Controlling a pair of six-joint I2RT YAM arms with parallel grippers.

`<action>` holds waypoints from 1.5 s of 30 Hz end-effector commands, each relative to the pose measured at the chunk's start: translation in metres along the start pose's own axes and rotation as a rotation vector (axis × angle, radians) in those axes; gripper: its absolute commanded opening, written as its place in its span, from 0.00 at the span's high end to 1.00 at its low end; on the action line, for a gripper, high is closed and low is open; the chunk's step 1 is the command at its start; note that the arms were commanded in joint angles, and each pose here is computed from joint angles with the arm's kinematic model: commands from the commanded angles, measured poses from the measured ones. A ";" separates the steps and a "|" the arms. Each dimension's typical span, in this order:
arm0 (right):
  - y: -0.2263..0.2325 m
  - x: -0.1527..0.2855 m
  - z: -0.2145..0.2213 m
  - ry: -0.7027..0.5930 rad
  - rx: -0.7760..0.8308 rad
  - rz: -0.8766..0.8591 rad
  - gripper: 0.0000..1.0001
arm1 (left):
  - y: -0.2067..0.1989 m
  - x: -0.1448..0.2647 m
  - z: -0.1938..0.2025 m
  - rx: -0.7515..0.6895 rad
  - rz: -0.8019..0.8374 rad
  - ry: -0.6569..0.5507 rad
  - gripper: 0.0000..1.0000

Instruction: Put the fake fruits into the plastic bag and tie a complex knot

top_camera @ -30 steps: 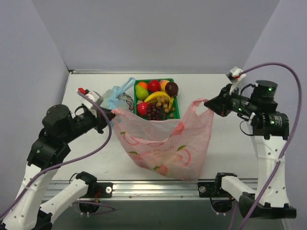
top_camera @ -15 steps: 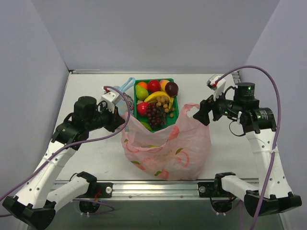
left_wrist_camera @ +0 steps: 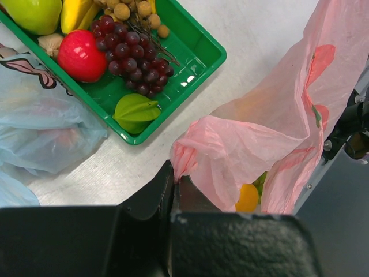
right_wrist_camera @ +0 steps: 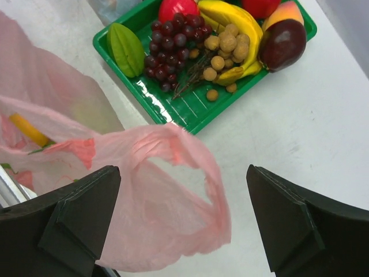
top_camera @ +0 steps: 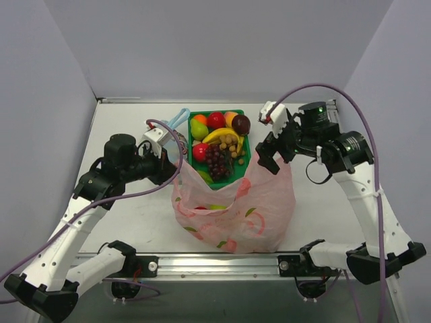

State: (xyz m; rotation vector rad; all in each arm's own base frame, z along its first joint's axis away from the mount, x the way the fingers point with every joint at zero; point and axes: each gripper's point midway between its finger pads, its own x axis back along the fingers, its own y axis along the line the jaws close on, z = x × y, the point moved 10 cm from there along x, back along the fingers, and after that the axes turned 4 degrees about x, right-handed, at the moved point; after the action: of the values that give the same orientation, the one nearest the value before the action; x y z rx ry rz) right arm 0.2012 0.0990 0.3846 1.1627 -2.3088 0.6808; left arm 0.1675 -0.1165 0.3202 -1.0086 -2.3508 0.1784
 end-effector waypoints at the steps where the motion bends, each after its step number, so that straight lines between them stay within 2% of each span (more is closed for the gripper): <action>1: -0.012 -0.014 -0.005 0.086 -0.059 0.070 0.02 | -0.007 0.005 -0.019 -0.040 0.042 -0.094 0.99; 7: -0.010 -0.037 0.002 0.143 -0.147 0.010 0.05 | -0.008 0.005 -0.018 -0.025 0.046 -0.100 0.99; 9: -0.007 -0.041 0.009 0.167 -0.165 -0.017 0.18 | -0.006 0.004 -0.019 -0.023 0.028 -0.111 0.99; 10: -0.005 -0.042 0.011 0.171 -0.174 -0.033 0.26 | -0.005 0.004 -0.020 -0.025 0.015 -0.120 0.99; 11: -0.001 -0.044 0.014 0.163 -0.189 -0.075 0.46 | -0.004 0.005 -0.022 -0.028 0.003 -0.134 0.99; 13: 0.001 -0.038 0.014 0.136 -0.217 -0.099 0.70 | 0.000 0.005 -0.025 -0.028 -0.032 -0.152 0.98; 14: 0.001 -0.034 0.011 0.104 -0.230 -0.117 0.94 | 0.002 0.004 -0.025 -0.031 -0.041 -0.157 0.99; 15: 0.000 -0.026 0.008 0.079 -0.247 -0.116 1.00 | 0.004 0.005 -0.026 -0.030 -0.056 -0.166 0.99; 17: -0.012 -0.010 0.007 0.032 -0.333 -0.075 1.00 | 0.008 0.008 -0.028 -0.021 -0.107 -0.185 1.00; 18: -0.016 0.004 -0.001 -0.043 -0.358 -0.086 1.00 | 0.012 0.011 -0.028 -0.014 -0.133 -0.195 1.00; 19: -0.027 0.017 0.003 -0.072 -0.433 -0.040 1.00 | 0.014 0.016 -0.028 -0.013 -0.173 -0.217 1.00; 22: -0.032 0.044 -0.001 -0.192 -0.526 -0.052 1.00 | 0.016 0.031 -0.029 -0.025 -0.231 -0.271 1.00; 23: -0.039 0.053 0.005 -0.213 -0.619 -0.019 1.00 | 0.015 0.035 -0.030 -0.035 -0.238 -0.288 1.00; 28: -0.037 0.048 0.030 -0.258 -0.843 -0.106 1.00 | 0.000 0.057 -0.032 -0.160 -0.162 -0.324 1.00; 31: -0.034 0.035 0.037 -0.256 -0.858 -0.170 1.00 | -0.004 0.052 -0.020 -0.227 -0.033 -0.247 0.98; 32: -0.032 0.030 0.040 -0.254 -0.859 -0.197 1.00 | -0.005 0.050 -0.015 -0.227 -0.001 -0.215 0.89; 33: -0.030 0.026 0.037 -0.260 -0.827 -0.215 1.00 | -0.006 0.047 -0.011 -0.226 0.046 -0.189 0.63; 35: -0.026 0.022 0.035 -0.261 -0.785 -0.229 1.00 | -0.006 0.045 -0.011 -0.224 0.053 -0.179 0.47; 37: -0.017 0.021 0.028 -0.264 -0.709 -0.236 1.00 | -0.010 0.049 -0.027 -0.227 0.046 -0.227 0.31; 41: -0.005 0.020 0.019 -0.264 -0.607 -0.234 1.00 | -0.027 0.053 -0.083 -0.271 0.149 -0.357 0.28; 43: -0.002 0.023 0.016 -0.269 -0.586 -0.220 1.00 | -0.028 0.038 -0.104 -0.211 0.217 -0.356 0.27; 45: 0.001 0.025 0.013 -0.281 -0.539 -0.214 1.00 | -0.039 0.033 -0.129 -0.232 0.297 -0.409 0.26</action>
State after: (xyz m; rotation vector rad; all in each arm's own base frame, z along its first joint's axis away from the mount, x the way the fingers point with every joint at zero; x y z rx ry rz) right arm 0.1903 0.0760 0.3746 1.2086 -2.2246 -0.2939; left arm 0.1867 -0.1153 0.4134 -1.3163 -2.5902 0.1577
